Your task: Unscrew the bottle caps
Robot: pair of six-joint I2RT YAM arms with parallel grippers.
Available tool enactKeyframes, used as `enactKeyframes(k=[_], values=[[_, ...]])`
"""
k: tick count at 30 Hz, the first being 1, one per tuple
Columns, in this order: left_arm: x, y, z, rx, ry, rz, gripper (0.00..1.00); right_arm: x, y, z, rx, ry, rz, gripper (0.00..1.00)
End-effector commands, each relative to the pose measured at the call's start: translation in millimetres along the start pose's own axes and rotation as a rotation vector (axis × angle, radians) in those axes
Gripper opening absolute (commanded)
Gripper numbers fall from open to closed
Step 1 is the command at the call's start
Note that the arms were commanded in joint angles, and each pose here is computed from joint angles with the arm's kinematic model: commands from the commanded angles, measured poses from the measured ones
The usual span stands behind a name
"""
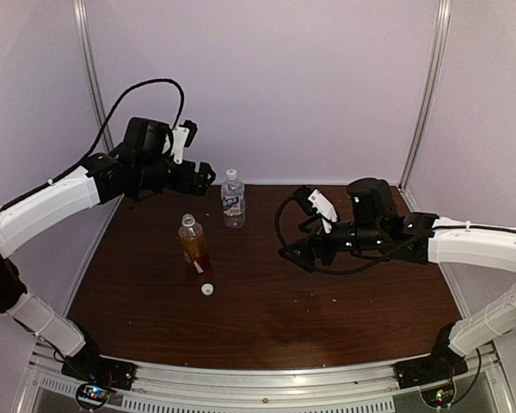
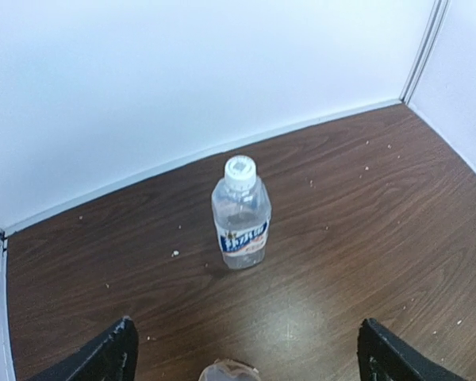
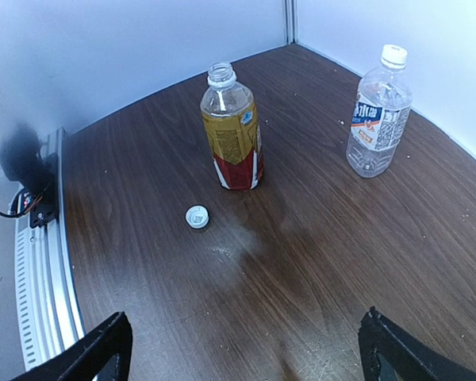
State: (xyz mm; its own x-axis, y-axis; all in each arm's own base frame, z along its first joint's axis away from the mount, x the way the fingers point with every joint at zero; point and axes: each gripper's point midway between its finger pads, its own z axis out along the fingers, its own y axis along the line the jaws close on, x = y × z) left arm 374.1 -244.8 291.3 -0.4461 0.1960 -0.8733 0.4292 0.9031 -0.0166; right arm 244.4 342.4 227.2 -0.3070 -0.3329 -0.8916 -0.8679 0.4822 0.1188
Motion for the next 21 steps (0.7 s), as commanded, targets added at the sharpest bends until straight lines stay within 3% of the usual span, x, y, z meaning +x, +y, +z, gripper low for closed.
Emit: enactKeyframes(k=[1, 12, 21], values=[[-28, -9, 20, 0.047, -0.030, 0.012, 0.98, -31, -11, -11, 0.077, -0.083, 0.043, 1.00], [-48, 5, 91, 0.052, 0.000, 0.002, 0.97, -43, -19, -26, 0.142, -0.129, 0.096, 1.00], [-39, -8, 145, 0.172, 0.023, 0.007, 0.94, -25, -29, -38, 0.207, -0.115, 0.127, 1.00]])
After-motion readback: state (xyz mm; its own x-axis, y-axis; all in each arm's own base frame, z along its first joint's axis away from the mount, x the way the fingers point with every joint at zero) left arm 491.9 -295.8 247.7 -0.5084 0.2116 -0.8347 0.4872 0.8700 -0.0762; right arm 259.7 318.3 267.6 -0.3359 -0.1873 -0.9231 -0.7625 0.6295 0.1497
